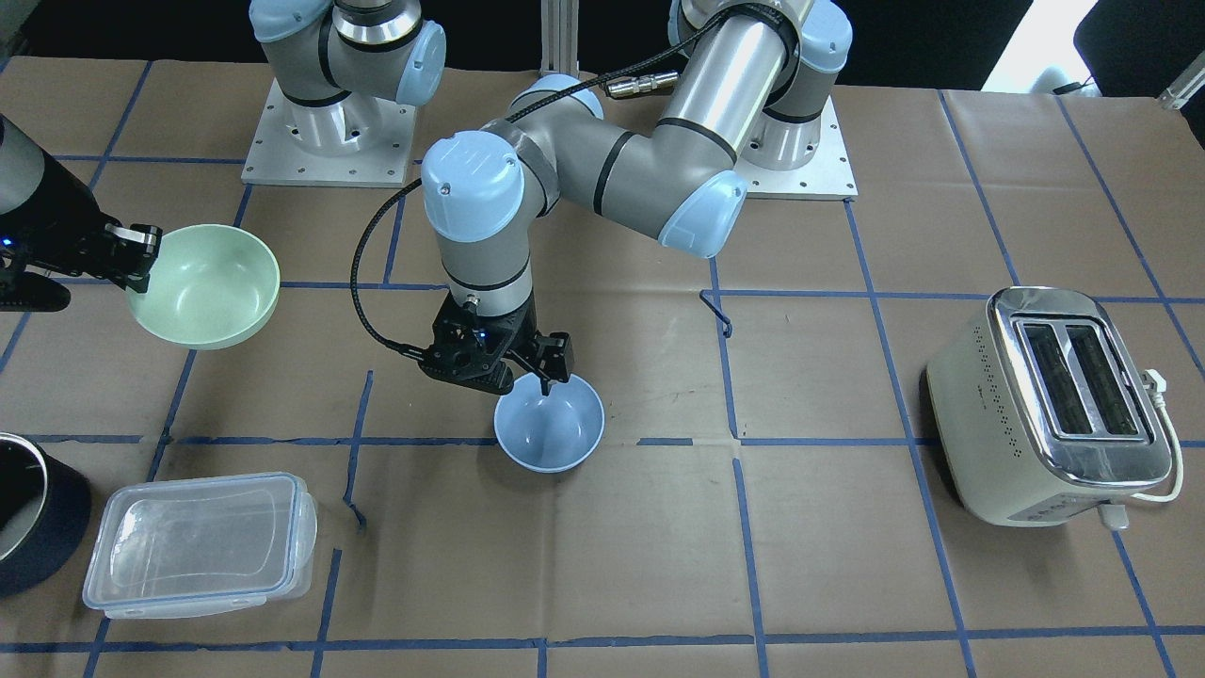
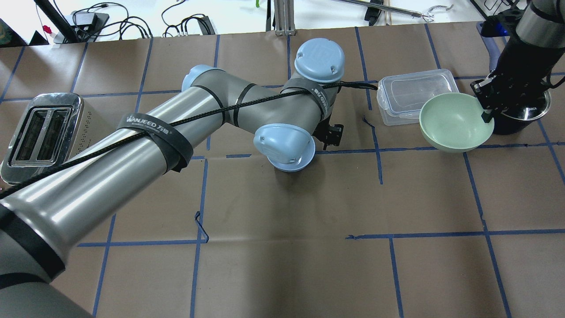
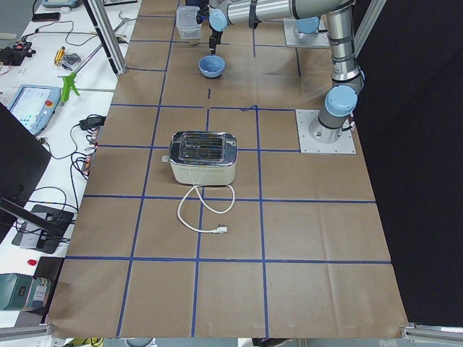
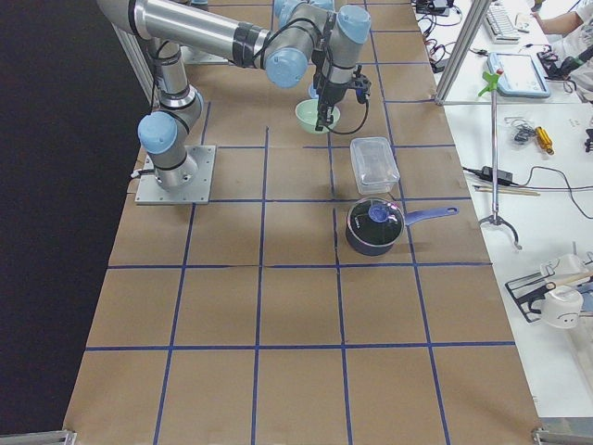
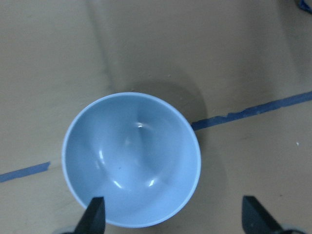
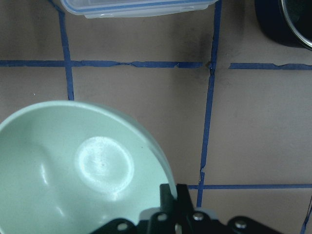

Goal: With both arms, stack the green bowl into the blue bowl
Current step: 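Release blue bowl, raise left gripper while right carries green bowl over, then lower the held green bowl into the blue bowl with the right gripper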

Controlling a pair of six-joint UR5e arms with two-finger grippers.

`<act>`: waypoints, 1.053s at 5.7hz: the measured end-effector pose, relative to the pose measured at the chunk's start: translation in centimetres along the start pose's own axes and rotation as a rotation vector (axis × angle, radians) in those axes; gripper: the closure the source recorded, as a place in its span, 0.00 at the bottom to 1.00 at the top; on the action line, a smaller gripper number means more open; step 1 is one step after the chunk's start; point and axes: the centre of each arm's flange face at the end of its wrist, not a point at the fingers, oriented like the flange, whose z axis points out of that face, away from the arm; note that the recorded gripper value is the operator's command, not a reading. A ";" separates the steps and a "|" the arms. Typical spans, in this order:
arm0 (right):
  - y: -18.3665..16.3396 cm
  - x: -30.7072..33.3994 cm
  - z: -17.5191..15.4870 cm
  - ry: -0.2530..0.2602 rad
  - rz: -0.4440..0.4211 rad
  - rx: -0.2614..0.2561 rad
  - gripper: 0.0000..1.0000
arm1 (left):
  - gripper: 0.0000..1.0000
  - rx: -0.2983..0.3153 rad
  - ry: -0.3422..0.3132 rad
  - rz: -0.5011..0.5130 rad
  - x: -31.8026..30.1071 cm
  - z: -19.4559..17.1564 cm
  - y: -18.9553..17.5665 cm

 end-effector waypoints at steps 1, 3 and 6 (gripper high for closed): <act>-0.2 -0.2 0.4 -0.009 0.018 -0.001 0.96 | 0.02 -0.022 0.030 -0.053 -4.6 -5.2 0.7; -1.5 -3.7 1.8 -0.075 0.039 0.015 0.96 | 0.02 -0.066 0.063 -0.105 -14.2 -14.2 4.7; -3.8 -20.9 4.2 -0.162 0.089 0.109 0.96 | 0.02 -0.077 0.070 -0.135 -23.3 -17.7 7.7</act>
